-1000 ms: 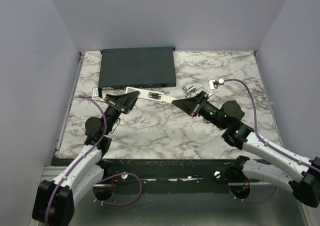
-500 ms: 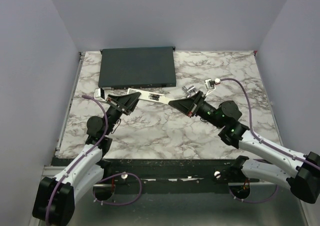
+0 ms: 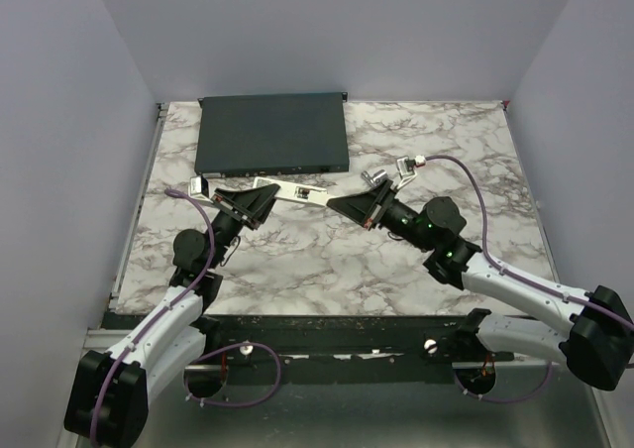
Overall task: Load the batteries into the remote control
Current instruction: Load the battery cover into the remote control.
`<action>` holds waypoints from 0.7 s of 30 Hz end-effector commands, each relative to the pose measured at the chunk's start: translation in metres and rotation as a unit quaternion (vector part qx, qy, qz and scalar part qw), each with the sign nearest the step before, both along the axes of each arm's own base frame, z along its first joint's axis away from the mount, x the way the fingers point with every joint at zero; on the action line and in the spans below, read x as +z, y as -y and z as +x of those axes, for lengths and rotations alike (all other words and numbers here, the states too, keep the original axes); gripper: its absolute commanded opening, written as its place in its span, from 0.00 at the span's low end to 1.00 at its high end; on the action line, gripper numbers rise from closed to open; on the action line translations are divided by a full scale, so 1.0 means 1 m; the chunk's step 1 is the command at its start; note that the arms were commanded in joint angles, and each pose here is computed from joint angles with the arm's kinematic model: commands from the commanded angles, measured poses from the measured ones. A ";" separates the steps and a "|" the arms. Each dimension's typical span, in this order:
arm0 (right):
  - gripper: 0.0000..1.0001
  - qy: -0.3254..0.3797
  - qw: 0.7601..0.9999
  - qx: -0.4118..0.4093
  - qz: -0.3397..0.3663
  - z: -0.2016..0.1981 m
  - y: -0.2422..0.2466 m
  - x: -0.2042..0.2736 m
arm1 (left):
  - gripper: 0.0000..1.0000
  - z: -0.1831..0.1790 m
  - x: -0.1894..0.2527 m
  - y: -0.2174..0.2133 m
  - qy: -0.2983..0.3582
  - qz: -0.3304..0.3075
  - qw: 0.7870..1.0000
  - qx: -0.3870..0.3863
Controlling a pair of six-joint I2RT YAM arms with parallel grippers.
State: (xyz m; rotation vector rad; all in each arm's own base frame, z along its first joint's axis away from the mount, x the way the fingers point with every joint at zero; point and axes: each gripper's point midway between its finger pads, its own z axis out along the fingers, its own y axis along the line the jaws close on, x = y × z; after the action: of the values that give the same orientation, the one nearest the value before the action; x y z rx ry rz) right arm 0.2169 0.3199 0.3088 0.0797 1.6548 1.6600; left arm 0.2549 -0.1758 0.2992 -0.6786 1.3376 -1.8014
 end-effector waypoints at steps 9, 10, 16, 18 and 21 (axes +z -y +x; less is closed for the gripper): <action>0.01 0.000 0.999 -0.033 0.015 0.012 0.003 0.006 | 0.00 -0.007 0.007 0.002 0.013 -0.007 1.000 -0.014; 0.01 -0.002 0.999 -0.032 0.012 0.013 0.002 0.005 | 0.00 -0.007 0.007 0.002 0.013 -0.006 1.000 -0.013; 0.01 -0.015 1.000 -0.006 0.009 0.010 -0.007 0.000 | 0.00 -0.005 0.008 0.003 0.013 -0.003 1.000 -0.013; 0.01 -0.018 1.000 0.002 0.007 0.009 -0.010 -0.001 | 0.00 -0.004 0.009 0.003 0.013 -0.003 1.000 -0.012; 0.01 -0.023 1.000 0.000 0.002 0.010 -0.010 -0.003 | 0.00 -0.004 0.009 0.004 0.015 -0.003 1.000 -0.013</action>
State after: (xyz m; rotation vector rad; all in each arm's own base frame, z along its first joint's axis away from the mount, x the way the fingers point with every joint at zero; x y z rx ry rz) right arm 0.2276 0.3254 0.2985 0.1378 1.6853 1.6544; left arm 0.2568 -0.1770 0.2940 -0.6895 1.3585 -1.7937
